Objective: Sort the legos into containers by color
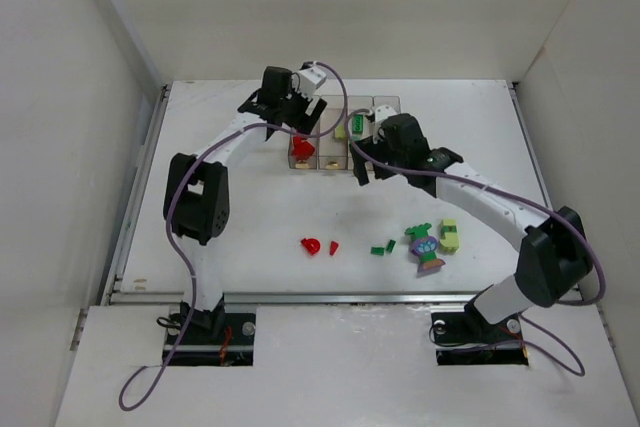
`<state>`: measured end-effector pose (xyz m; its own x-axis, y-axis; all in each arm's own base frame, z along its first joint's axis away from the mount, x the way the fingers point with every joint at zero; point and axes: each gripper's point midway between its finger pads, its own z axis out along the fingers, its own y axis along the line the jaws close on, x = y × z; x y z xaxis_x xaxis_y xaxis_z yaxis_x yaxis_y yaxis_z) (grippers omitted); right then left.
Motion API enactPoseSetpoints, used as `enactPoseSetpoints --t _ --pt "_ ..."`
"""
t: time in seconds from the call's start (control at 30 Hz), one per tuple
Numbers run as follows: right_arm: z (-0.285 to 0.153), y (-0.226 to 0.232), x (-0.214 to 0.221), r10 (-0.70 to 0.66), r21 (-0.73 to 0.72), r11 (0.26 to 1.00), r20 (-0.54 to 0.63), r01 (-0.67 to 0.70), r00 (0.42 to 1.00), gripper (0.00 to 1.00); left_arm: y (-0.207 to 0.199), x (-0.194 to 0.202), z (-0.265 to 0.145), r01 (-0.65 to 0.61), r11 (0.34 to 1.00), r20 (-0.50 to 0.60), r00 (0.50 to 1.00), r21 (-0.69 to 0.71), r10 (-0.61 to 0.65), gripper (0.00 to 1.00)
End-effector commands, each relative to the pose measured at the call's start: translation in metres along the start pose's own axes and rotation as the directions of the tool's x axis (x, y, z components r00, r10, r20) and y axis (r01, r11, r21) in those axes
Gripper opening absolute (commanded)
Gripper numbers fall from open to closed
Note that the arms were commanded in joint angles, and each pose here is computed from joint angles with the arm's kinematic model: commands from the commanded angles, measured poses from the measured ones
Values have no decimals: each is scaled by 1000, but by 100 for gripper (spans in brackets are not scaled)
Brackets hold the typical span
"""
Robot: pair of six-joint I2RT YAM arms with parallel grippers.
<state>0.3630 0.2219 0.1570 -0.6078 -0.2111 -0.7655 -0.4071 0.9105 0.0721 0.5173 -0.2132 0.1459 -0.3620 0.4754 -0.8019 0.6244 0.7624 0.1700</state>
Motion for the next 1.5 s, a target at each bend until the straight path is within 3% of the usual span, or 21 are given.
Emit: enactPoseSetpoints --t 0.0,0.1,0.37,0.53,0.7,0.73,0.87,1.03,1.1,1.2,1.3,1.37,1.47 --pt "-24 27 -21 -117 -59 991 98 123 988 100 21 -71 -38 38 997 179 983 -74 -24 86" --pt "-29 60 -12 -233 -135 960 99 245 967 100 34 -82 -62 71 993 211 976 -92 -50 99" --pt "-20 82 -8 -266 -191 941 82 278 960 100 23 -63 -42 33 999 161 987 -28 -28 99" --pt "-23 80 -17 -263 -170 946 96 276 960 100 21 -46 -27 66 998 122 990 2 -65 91" --pt "-21 77 -11 -268 -161 947 76 277 960 100 18 -34 -15 52 998 101 993 43 -57 63" --pt "-22 77 -10 -259 -162 950 75 268 963 100 15 -30 -11 54 997 94 994 58 -59 52" --pt "-22 77 -10 -259 -162 950 75 268 963 100 14 -20 -2 51 997 72 996 64 -56 26" --pt "-22 75 -9 -261 -153 951 66 268 963 100 10 -3 7 57 995 23 998 79 -59 5" --pt "-22 75 -9 -261 -153 951 66 268 963 100 9 -4 7 47 995 27 998 89 -50 7" --pt "-21 73 -9 -261 -144 953 66 268 963 100 2 -1 7 47 994 11 999 102 -49 57" --pt "-21 73 -9 -261 -144 953 66 268 963 100 3 -5 4 45 994 19 999 100 -47 88" --pt "-23 75 -11 -261 -153 951 66 268 963 100 2 -5 4 54 994 18 998 100 -56 100" --pt "-21 77 -12 -261 -162 950 66 268 963 100 3 -12 -4 50 994 30 998 96 -53 100"
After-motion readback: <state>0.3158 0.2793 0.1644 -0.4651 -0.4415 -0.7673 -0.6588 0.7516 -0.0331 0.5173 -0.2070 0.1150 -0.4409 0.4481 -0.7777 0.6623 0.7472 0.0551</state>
